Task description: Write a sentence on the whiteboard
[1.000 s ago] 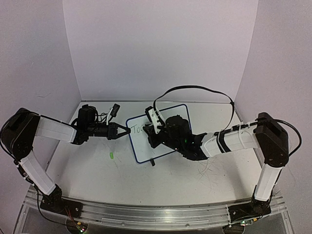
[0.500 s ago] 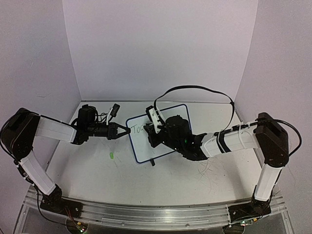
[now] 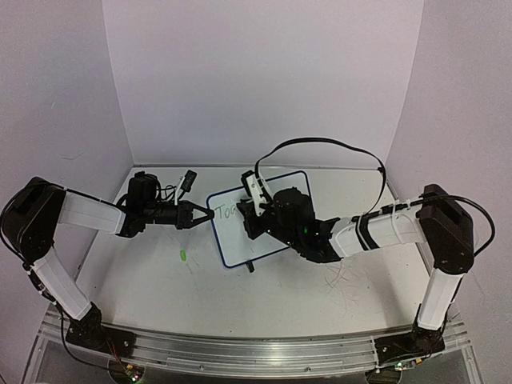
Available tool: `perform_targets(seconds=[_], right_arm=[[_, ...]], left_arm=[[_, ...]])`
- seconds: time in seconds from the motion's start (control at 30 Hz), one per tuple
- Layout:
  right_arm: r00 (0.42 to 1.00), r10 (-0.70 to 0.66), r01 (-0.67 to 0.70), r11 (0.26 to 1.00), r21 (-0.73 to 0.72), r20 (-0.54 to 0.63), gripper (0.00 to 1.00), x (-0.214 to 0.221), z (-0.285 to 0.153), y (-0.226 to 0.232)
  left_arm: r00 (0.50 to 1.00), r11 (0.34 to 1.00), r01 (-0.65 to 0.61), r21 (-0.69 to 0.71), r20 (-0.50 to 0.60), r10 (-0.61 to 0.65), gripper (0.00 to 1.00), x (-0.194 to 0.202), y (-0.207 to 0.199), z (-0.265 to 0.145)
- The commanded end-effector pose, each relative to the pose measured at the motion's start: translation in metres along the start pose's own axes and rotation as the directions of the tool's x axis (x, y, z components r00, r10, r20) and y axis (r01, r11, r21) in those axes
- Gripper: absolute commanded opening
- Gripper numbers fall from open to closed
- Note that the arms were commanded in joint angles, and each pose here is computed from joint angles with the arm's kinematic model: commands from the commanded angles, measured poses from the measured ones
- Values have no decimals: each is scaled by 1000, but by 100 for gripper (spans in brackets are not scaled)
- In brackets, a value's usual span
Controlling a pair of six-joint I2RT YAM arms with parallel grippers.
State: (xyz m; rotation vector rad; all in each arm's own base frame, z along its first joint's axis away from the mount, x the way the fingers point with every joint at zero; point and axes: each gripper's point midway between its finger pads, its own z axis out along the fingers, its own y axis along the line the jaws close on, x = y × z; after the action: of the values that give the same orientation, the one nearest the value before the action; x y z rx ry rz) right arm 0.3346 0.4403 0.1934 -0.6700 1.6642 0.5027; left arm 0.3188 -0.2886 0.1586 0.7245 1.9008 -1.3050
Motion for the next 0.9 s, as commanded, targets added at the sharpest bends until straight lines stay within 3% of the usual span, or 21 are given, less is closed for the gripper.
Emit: perform_targets(seconds=[0.0,0.87], right_arm=[[998,25,-30,996,79,63,0,-26,2,-24],[997,23,-28,997,70,73,0,-31,6,-25]], left_arm=[[997,997,-74,17,38,73,0,-20,-12,-5],[996,997,-75,16,39,75,0,-20,-12,-6]])
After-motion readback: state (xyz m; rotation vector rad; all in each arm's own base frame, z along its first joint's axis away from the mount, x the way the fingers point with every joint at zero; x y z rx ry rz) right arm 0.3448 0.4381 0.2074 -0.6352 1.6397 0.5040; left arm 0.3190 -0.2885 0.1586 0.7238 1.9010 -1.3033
